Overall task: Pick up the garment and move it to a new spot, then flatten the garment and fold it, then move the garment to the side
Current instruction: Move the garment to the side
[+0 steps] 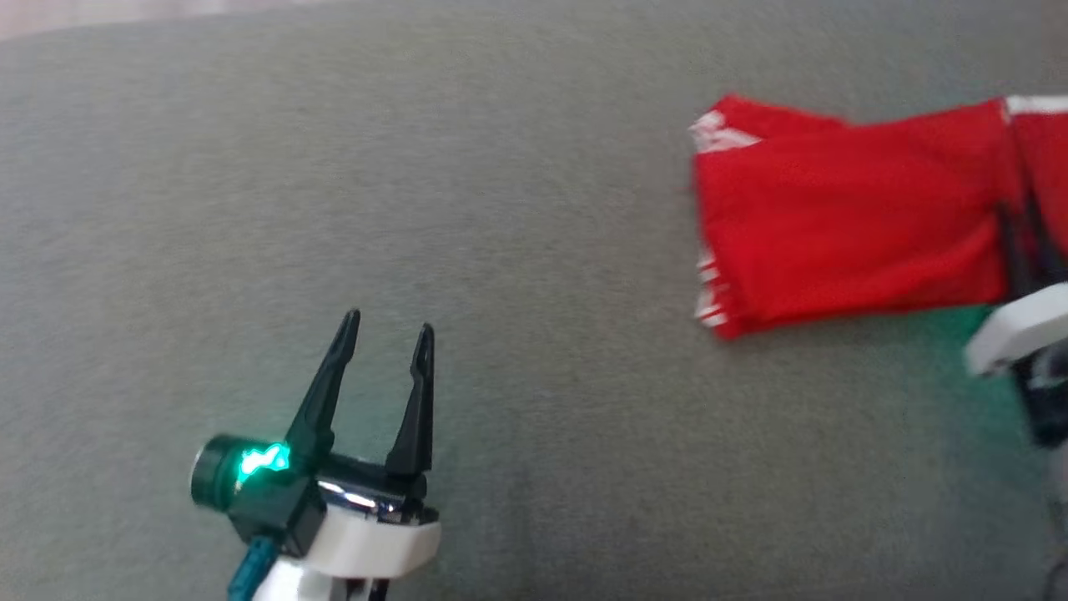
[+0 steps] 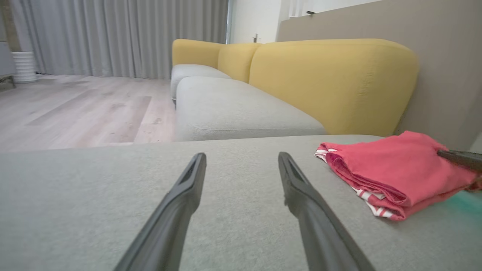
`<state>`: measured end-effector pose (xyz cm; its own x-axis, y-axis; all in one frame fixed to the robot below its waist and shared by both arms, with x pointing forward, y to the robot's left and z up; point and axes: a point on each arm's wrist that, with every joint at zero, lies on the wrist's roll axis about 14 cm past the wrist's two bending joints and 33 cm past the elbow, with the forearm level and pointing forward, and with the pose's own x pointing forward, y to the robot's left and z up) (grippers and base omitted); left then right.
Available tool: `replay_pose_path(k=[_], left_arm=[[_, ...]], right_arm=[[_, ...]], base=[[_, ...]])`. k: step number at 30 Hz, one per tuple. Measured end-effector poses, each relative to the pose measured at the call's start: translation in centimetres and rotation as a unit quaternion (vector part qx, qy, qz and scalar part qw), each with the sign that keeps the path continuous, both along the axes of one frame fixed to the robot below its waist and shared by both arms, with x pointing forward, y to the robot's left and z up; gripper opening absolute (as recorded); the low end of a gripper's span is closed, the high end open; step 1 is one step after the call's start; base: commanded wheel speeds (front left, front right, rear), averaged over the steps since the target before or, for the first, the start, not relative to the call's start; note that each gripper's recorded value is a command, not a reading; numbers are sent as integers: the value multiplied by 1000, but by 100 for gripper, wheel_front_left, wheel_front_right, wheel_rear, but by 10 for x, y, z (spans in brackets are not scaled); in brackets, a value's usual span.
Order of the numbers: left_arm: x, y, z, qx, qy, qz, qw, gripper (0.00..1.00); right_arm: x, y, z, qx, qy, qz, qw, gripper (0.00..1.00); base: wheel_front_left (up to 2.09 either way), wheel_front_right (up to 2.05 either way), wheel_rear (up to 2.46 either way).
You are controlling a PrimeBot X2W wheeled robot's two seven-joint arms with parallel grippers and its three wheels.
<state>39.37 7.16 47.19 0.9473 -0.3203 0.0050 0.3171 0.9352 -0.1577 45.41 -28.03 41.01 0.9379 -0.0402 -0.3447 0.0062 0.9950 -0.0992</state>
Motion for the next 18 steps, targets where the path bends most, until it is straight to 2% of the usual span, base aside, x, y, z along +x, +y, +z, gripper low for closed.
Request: replay_pose_path(k=[4, 10, 11, 12, 13, 14, 18], left_arm=[[13, -13, -6, 0, -1, -25, 1000, 100], [27, -25, -21, 6, 8, -47, 999, 100], [30, -26, -24, 7, 10, -49, 999, 100], [32, -27, -27, 6, 12, -52, 999, 100], [34, -28, -29, 5, 14, -54, 998, 100], [36, -28, -31, 5, 16, -54, 998, 100], [41, -25, -34, 9, 15, -51, 999, 100]], right_arm=[[-3, -54, 20, -42, -12, -45, 998, 0], [-7, -114, 56, -100, -31, -100, 989, 0], [-8, -123, 62, -110, -34, -110, 987, 5], [-8, -131, 67, -120, -34, -117, 985, 22], [-8, -138, 72, -130, -37, -125, 983, 69], [-8, -144, 78, -139, -44, -132, 981, 100], [2, -139, 100, -173, -83, -130, 973, 100]], base=[[0, 0, 0], [0, 0, 0], [0, 0, 0], [0, 0, 0], [0, 0, 0], [0, 0, 0], [0, 0, 0]])
